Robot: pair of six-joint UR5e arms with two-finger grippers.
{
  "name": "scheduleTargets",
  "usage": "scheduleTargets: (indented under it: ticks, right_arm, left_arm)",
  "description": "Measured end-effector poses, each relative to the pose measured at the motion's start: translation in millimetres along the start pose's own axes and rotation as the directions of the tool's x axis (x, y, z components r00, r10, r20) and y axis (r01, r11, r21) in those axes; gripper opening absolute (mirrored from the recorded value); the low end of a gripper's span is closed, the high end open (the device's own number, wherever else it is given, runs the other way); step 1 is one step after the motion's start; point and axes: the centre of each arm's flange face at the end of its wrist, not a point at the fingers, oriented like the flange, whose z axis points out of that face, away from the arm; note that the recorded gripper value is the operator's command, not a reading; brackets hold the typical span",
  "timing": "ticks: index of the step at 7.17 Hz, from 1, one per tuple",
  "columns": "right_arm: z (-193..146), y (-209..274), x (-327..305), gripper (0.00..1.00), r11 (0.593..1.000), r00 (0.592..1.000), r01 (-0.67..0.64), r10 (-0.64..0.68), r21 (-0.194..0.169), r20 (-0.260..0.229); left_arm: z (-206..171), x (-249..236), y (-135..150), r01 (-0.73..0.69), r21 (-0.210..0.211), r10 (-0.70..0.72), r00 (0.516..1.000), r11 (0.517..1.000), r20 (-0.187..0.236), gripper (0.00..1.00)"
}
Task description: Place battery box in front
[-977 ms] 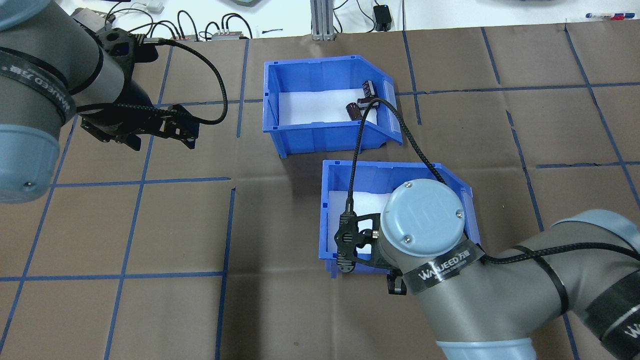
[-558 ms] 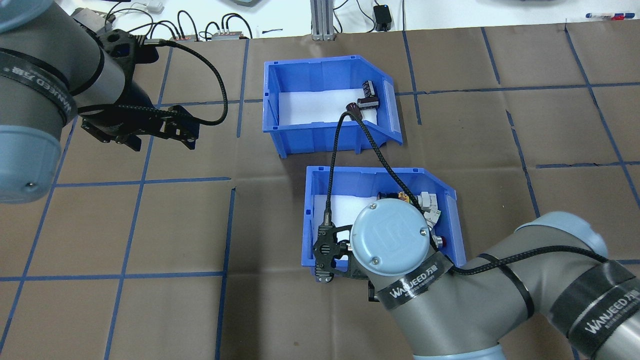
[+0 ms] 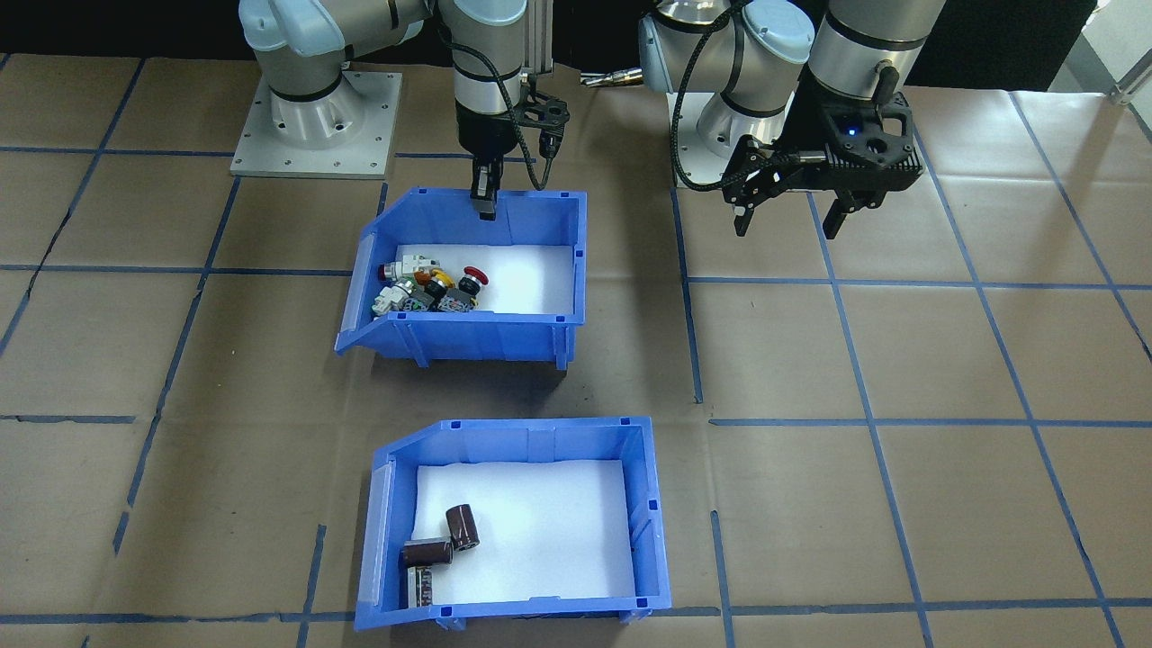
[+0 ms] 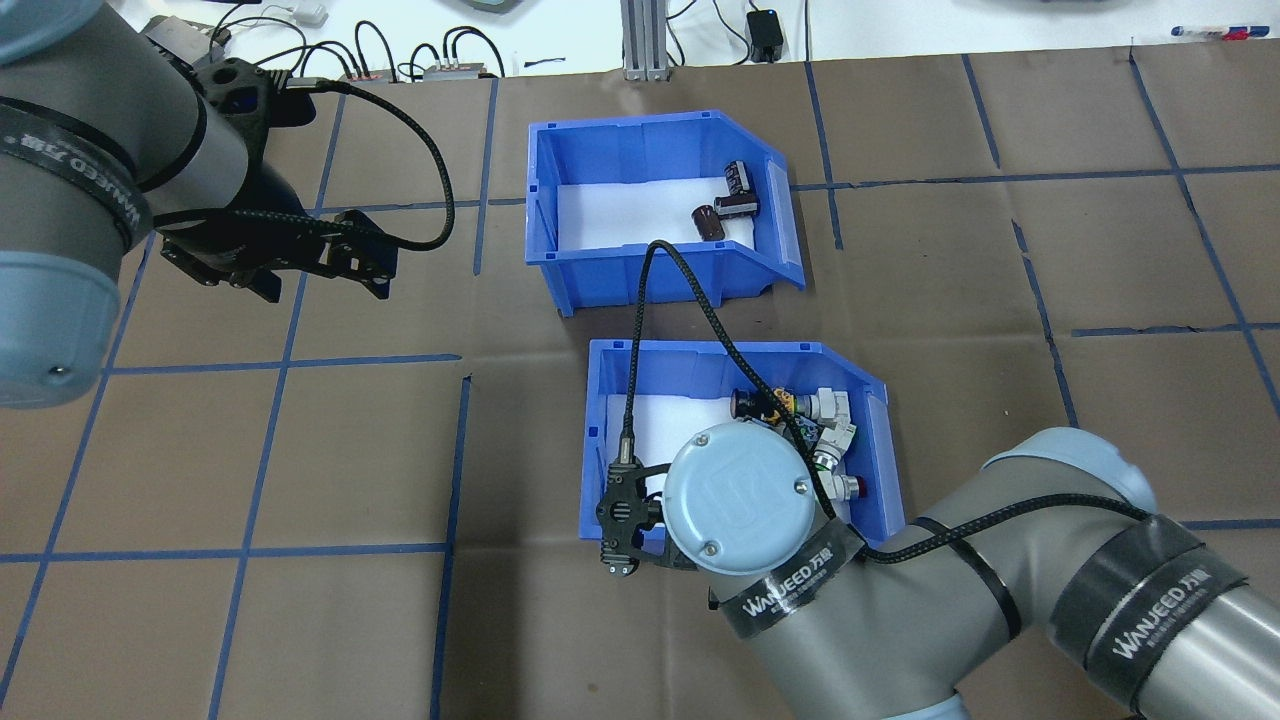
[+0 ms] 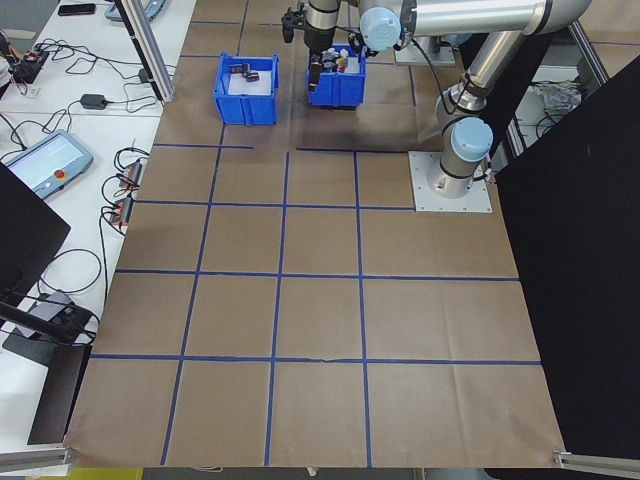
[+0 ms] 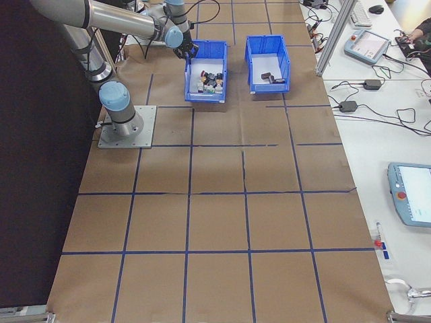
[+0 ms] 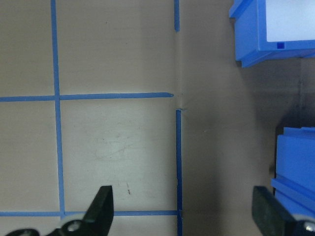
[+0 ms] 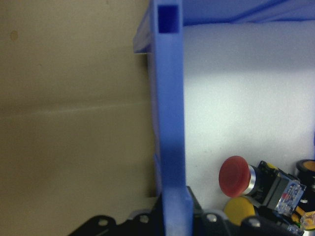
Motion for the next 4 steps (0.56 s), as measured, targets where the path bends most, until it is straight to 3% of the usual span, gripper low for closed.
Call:
scheduleTargets:
  ticks: [2, 4]
  right_arm:
    - [6.3, -1.3, 0.2, 1.00, 1.000, 1.000, 0.000, 0.000, -0.010, 0.011]
    - [5.4, -0.4, 2.4, 1.00, 1.000, 1.000, -0.001, 0.001, -0.019, 0.004]
  left_arm:
    - [0.8, 0.0, 0.0, 0.000, -0.002, 0.000, 1.000, 1.000, 0.000, 1.00]
    - [0.7, -0.1, -0.1, -0.002, -0.001, 0.002, 1.000, 1.000, 0.001, 1.00]
